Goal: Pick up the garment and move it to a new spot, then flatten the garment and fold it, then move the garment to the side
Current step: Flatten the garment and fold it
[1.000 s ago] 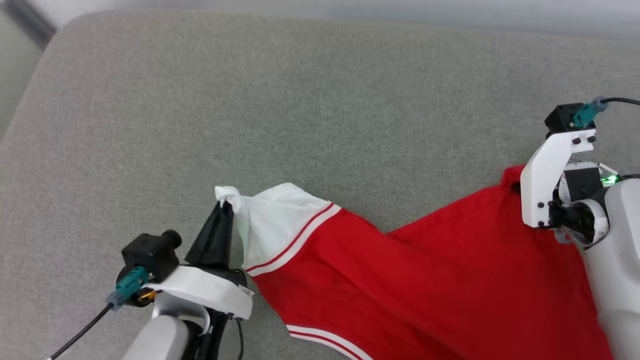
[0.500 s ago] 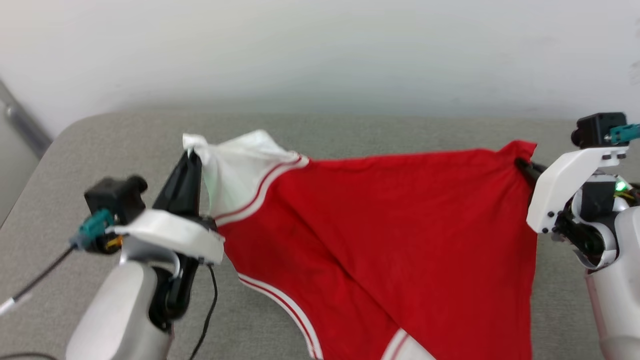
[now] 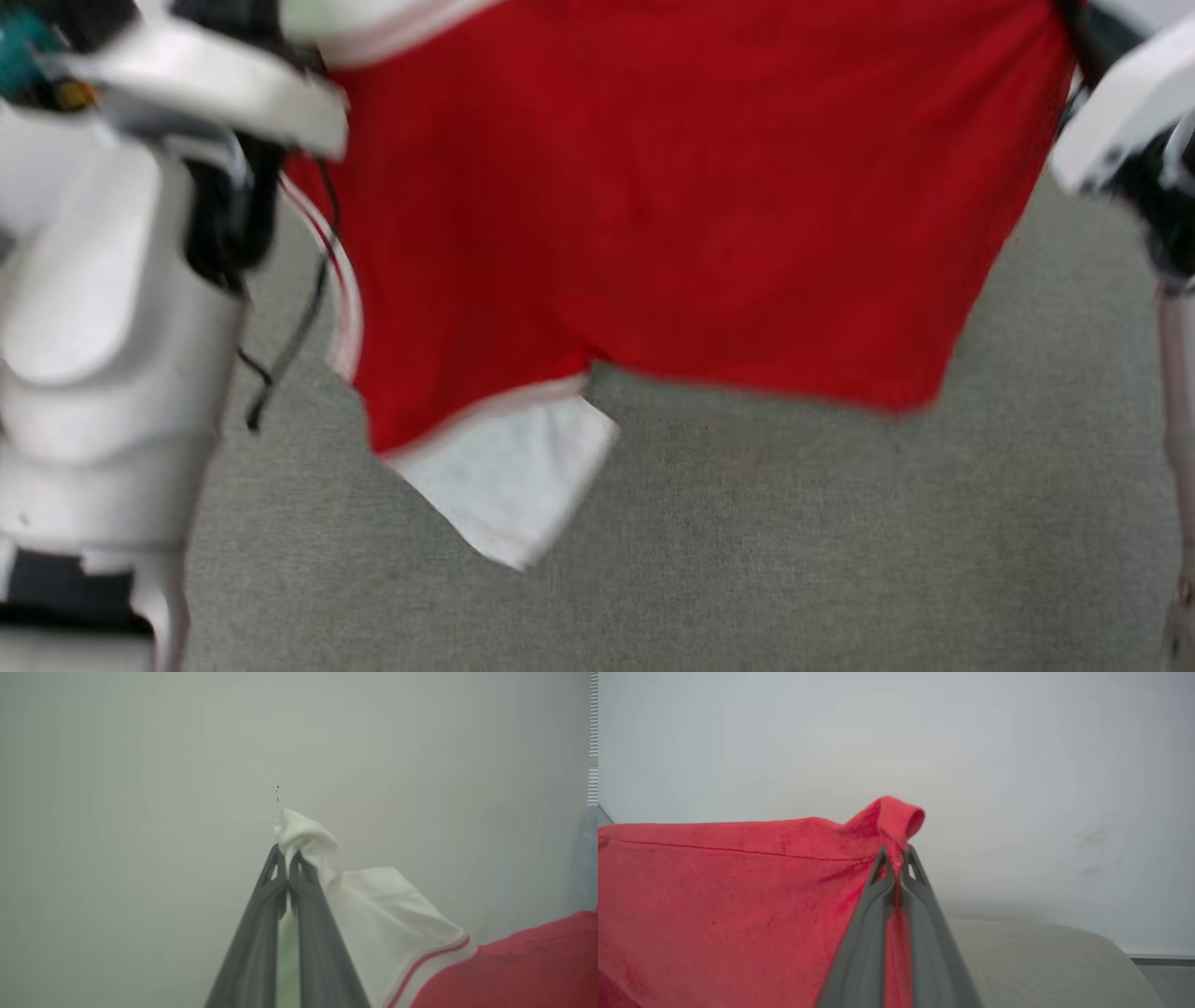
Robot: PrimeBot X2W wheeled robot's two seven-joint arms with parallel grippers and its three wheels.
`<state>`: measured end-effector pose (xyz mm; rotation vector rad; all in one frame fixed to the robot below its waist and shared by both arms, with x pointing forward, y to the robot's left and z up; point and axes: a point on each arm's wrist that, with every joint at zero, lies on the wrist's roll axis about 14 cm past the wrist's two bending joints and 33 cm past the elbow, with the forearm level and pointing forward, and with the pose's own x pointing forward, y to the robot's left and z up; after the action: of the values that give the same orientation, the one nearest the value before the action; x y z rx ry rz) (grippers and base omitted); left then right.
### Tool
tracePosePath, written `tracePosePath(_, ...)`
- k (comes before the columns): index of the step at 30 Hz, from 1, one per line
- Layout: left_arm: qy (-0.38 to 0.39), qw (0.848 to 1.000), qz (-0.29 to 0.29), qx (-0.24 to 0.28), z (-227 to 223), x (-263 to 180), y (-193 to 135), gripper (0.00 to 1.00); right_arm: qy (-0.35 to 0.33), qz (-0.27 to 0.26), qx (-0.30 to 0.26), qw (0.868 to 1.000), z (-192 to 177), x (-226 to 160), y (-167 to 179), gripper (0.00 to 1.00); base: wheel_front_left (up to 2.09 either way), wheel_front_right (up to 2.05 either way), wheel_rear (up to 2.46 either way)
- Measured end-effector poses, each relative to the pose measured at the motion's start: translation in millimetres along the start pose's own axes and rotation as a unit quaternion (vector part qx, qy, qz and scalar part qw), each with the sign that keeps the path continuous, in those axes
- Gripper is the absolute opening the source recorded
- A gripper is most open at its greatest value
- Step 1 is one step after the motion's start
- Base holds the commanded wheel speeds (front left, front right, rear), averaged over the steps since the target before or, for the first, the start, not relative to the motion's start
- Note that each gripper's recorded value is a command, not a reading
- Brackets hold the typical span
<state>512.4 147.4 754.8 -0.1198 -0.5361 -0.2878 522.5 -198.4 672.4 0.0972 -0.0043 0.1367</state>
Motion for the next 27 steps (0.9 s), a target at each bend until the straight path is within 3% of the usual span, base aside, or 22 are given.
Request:
tracePosePath(6, -0.068, 0.997, -0.003, 0.034, 25.8, 74.0, 26.9, 0.0, -0.089, 0.011, -0.006, 0.996, 62.5, 60.3, 4.0, 0.0, 0.0, 0.0, 0.0)
tracePosePath(17, -0.08, 0.995, -0.001, 0.059, -32.1, 152.0, 63.9, 0.0, -0.129, 0.004, -0.013, 0.992, 65.7, 161.8, -9.3, 0.0, 0.0, 0.0, 0.0)
tracePosePath(20, -0.06, 0.997, 0.009, 0.055, -64.5, 160.1, 77.3, 0.0, -0.118, 0.002, -0.018, 0.993, 48.1, 185.9, -12.4, 0.0, 0.0, 0.0, 0.0)
tracePosePath(27, 0.042, 0.998, 0.031, 0.04, -182.0, 144.8, 101.8, 0.0, -0.026, 0.004, -0.015, 1.0, -52.9, 230.1, -14.7, 0.0, 0.0, 0.0, 0.0)
